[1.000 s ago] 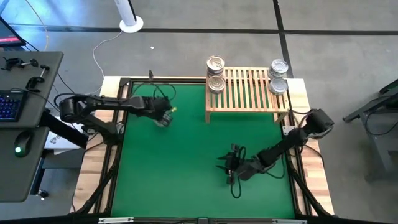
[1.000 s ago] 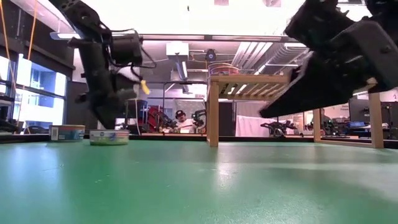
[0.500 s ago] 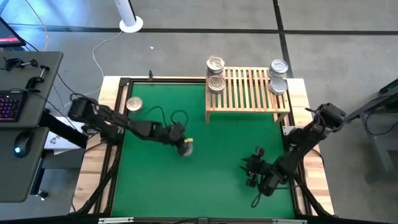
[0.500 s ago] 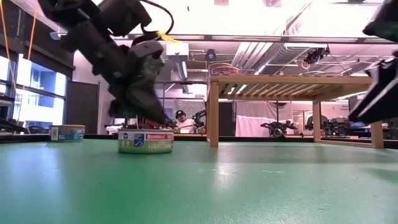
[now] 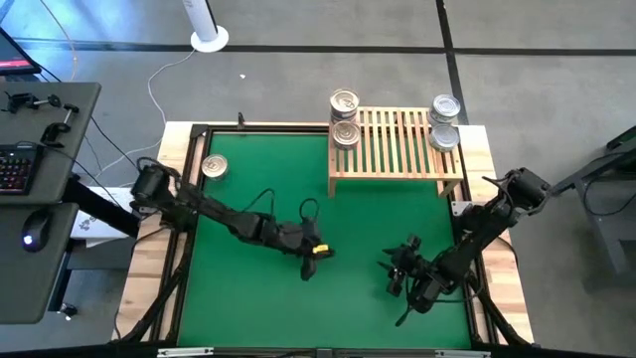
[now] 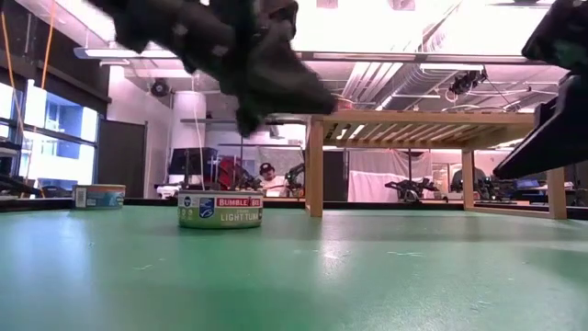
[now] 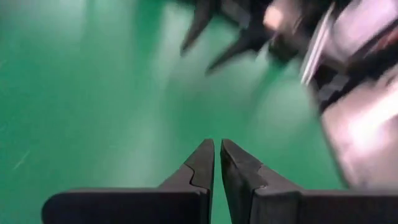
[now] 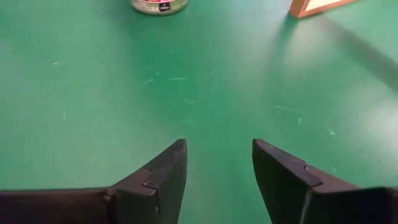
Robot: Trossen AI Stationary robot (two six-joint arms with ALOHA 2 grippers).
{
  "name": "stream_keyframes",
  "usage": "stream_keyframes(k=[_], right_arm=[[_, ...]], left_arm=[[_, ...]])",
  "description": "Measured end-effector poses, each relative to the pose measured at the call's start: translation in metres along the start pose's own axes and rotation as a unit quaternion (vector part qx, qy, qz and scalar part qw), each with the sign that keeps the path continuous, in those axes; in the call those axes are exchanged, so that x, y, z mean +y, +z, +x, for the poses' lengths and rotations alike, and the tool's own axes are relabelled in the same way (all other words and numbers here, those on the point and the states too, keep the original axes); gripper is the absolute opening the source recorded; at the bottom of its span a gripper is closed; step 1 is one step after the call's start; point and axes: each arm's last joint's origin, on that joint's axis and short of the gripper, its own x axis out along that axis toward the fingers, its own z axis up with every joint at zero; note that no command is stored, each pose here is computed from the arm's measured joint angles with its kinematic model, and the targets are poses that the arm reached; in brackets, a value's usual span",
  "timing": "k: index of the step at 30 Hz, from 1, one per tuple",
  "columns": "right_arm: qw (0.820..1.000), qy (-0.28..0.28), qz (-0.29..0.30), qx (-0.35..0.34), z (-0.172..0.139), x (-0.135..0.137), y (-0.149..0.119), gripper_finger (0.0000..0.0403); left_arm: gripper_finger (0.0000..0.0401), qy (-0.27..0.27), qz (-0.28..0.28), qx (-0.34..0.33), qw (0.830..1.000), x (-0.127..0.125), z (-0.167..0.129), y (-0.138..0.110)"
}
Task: Stack canned seafood by type on shelf
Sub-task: Stack the green tuna can on top of the green tuna can on the shelf
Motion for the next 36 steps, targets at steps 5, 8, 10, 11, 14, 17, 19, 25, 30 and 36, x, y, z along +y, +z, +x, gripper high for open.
stream_keyframes(k=[5, 8, 10, 11, 14, 17, 19, 25, 30, 36], right_arm=[[1.0, -0.014, 0.001, -0.002, 0.007, -0.003, 0.005, 0.0196], [1.0, -0.025, 0.005, -0.001, 0.011, -0.006, 0.008, 0.0201], [1.0, -0.03, 0.0, 0.002, 0.013, -0.008, 0.01, 0.0202], [0.999, -0.031, -0.005, 0.005, 0.015, -0.008, 0.01, 0.0202], [0.999, -0.03, -0.02, 0.011, 0.016, -0.008, 0.011, 0.0202], [0.999, -0.032, -0.024, 0.012, 0.015, -0.009, 0.01, 0.0202], [0.999, -0.043, 0.002, 0.005, 0.015, -0.011, 0.01, 0.0202], [0.998, -0.036, 0.042, 0.013, 0.013, -0.01, 0.008, 0.0224], [0.998, -0.018, 0.046, 0.05, 0.012, -0.008, 0.005, 0.0291], [0.998, 0.006, 0.035, 0.044, 0.017, -0.014, -0.007, 0.0362]], left_arm=[[0.0016, 0.142, 0.038, 0.14, 0.979, -0.004, -0.024, 0.004], [0.0016, 0.199, 0.025, 0.202, 0.959, 0.005, -0.031, -0.004], [0.0016, 0.226, 0.016, 0.232, 0.946, 0.012, -0.032, -0.011], [0.0016, 0.234, 0.016, 0.241, 0.942, 0.014, -0.03, -0.014], [0.0016, 0.246, 0.022, 0.247, 0.937, 0.017, -0.023, -0.022], [0.0016, 0.23, 0.021, 0.219, 0.948, 0.015, -0.007, -0.025], [0.0016, 0.196, 0.022, 0.194, 0.961, 0.014, 0.009, -0.028], [0.0016, 0.077, 0.008, 0.089, 0.993, 0.005, 0.047, -0.032], [0.0016, 0.041, 0.022, 0.033, 0.998, -0.001, 0.049, -0.021], [0.0016, 0.032, 0.052, 0.018, 0.998, -0.017, 0.036, 0.003]])
